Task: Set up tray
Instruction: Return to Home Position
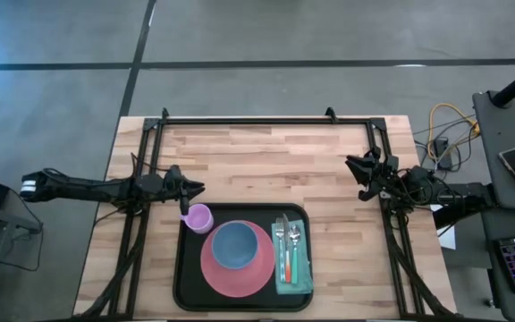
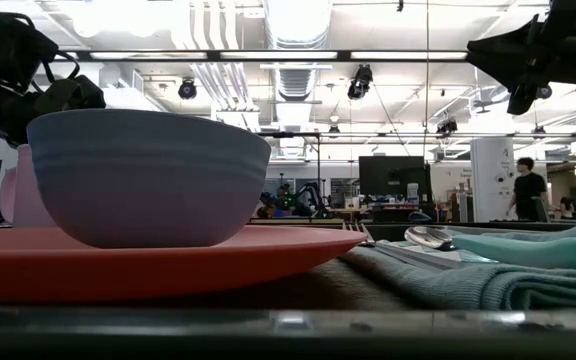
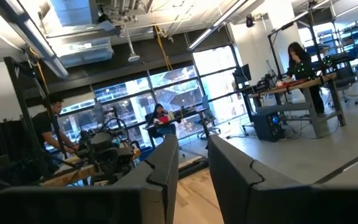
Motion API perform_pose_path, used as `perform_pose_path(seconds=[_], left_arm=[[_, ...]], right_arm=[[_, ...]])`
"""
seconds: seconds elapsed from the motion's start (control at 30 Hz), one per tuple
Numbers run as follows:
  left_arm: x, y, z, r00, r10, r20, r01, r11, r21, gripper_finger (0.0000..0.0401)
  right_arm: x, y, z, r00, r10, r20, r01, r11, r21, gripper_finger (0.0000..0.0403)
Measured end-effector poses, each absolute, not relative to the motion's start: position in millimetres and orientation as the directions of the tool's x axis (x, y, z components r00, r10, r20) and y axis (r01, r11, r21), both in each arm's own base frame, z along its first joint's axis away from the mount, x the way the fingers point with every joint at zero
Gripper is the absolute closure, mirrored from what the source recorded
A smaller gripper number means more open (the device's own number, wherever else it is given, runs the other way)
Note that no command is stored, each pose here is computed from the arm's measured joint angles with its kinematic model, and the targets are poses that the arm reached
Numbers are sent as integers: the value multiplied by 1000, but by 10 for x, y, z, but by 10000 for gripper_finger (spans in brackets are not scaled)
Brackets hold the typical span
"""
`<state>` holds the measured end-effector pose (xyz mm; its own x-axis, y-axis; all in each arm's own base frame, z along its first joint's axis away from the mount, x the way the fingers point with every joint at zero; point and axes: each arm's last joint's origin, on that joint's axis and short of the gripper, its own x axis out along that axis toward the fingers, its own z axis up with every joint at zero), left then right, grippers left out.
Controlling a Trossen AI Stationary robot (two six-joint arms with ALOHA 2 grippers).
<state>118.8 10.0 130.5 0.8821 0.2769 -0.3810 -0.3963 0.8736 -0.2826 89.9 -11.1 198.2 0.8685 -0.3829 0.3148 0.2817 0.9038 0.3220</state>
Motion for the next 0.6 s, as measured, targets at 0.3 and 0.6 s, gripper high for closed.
perform_pose_path(seconds=[0.3,0.6], left_arm=[[1188,100,1305,882,277,-381,-396,873,-283,335],[1188,100,1306,882,277,-381,-396,874,-283,335]], right_arm=[[899,-111,1982,869,-383,315,282,904,322,335],[899,-111,1982,869,-383,315,282,904,322,322]])
